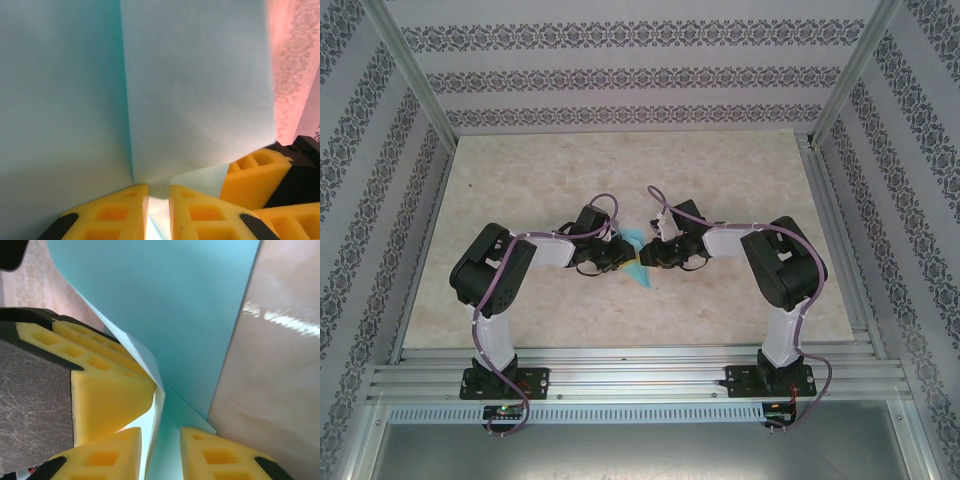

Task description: Fold a paper plane with a square sheet of paper (fold left side to right side)

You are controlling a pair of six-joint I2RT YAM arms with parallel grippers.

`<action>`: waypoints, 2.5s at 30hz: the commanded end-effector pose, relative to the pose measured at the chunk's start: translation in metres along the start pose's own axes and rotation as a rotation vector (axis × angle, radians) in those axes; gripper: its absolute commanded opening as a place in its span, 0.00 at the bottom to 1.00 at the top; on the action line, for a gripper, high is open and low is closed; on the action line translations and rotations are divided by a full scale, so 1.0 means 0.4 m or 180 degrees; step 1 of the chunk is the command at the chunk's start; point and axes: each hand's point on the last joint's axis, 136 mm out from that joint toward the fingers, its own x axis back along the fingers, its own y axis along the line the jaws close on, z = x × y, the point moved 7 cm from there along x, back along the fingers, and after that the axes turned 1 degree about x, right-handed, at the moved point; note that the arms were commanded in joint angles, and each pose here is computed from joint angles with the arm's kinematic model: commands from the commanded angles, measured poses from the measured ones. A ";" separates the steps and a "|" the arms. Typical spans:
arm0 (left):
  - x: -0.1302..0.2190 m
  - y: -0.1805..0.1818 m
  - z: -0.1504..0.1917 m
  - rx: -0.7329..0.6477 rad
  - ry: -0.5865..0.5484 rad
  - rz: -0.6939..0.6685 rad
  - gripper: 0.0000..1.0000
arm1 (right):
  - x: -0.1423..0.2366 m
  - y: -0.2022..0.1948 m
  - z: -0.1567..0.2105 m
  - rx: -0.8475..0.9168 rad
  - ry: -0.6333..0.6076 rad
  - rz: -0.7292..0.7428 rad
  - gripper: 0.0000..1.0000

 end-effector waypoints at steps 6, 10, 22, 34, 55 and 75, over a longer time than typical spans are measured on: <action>-0.006 0.042 0.019 0.0058 -0.0014 -0.0214 0.20 | 0.039 0.040 -0.064 0.0043 -0.0283 -0.0191 0.28; -0.006 0.045 0.021 0.0060 -0.0015 -0.0221 0.20 | 0.043 0.044 -0.074 0.0026 -0.0326 -0.0256 0.27; -0.010 0.057 0.025 0.0074 -0.0007 -0.0257 0.20 | 0.049 0.028 -0.082 -0.0001 -0.0354 -0.0198 0.14; -0.022 0.079 0.027 0.0096 0.0044 -0.0407 0.20 | 0.014 -0.029 -0.060 -0.0068 -0.0185 0.0067 0.00; -0.038 0.101 0.032 0.0074 0.0103 -0.0644 0.17 | 0.043 -0.010 -0.069 -0.0033 -0.0285 0.0113 0.13; -0.038 0.105 0.033 0.0062 0.0097 -0.0680 0.17 | 0.024 0.101 0.070 -0.0147 -0.0147 -0.0265 0.24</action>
